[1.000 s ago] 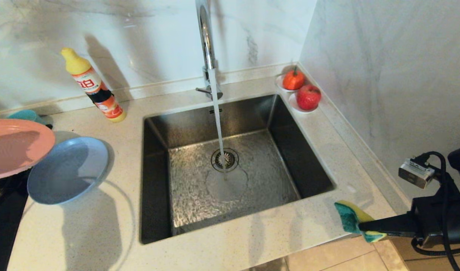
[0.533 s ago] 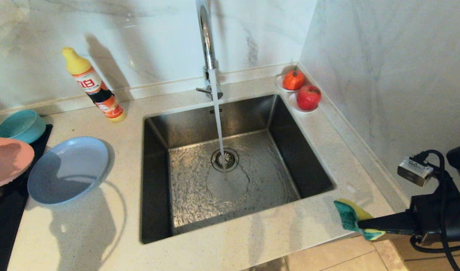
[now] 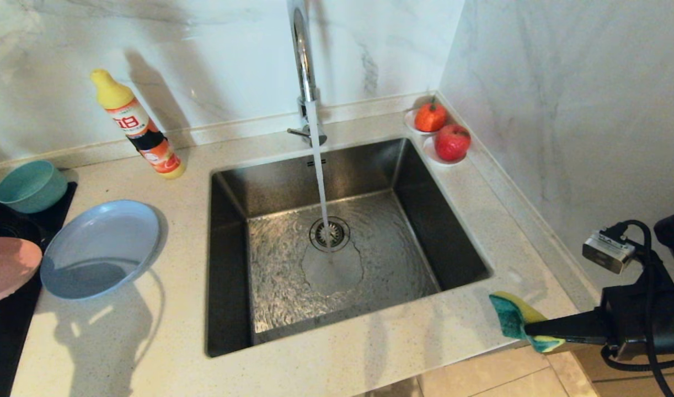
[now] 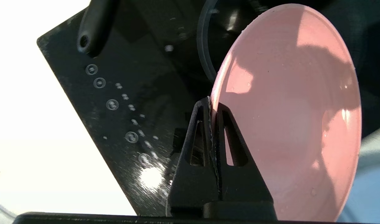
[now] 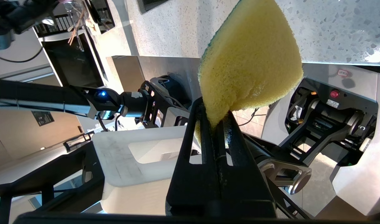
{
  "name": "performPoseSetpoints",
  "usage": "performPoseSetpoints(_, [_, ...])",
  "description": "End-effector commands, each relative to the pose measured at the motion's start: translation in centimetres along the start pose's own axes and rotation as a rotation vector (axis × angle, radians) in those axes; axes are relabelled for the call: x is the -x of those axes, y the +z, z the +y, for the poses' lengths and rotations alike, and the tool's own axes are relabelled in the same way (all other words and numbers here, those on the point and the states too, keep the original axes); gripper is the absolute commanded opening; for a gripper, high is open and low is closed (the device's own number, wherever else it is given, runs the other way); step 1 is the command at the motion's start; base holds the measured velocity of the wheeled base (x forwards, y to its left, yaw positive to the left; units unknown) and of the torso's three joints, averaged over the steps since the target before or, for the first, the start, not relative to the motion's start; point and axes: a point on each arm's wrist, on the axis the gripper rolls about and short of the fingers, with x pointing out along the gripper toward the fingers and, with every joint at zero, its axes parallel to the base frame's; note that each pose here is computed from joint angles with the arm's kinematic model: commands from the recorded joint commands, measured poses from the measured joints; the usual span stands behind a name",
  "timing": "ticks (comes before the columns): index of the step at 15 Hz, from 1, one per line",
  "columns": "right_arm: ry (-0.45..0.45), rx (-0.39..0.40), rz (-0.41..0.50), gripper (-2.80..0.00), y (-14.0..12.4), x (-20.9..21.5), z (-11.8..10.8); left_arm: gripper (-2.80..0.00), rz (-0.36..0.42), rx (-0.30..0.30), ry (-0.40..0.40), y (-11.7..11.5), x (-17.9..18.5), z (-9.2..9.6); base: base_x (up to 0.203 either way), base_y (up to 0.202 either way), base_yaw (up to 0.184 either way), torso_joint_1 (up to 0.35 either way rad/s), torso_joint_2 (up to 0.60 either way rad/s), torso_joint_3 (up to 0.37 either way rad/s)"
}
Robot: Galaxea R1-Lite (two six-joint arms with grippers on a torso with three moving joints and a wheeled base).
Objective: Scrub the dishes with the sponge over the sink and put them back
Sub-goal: Place the plate on the table
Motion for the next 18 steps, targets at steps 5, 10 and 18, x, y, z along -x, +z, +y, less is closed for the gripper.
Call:
performPoseSetpoints(5, [0.006,0.001,0.001,-2.8,0.2,0.0,0.1,-2.8,0.087,0.018,0.018,-1.0,-3.4,1.5,0.0,0.0,0.0,0.0,0.0,0.0])
performPoseSetpoints(10, [0.006,0.001,0.001,-2.8,0.2,0.0,0.1,-2.8,0.122,0.021,0.036,-1.7,-4.3,1.9,0.0,0.0,0.0,0.0,0.0,0.0])
performPoseSetpoints(18, [0.005,-0.004,0.004,-2.8,0.0,0.0,0.0,0.0,0.098,0.032,0.009,-0.9,-3.4,1.9,0.0,0.0,0.0,0.0,0.0,0.0])
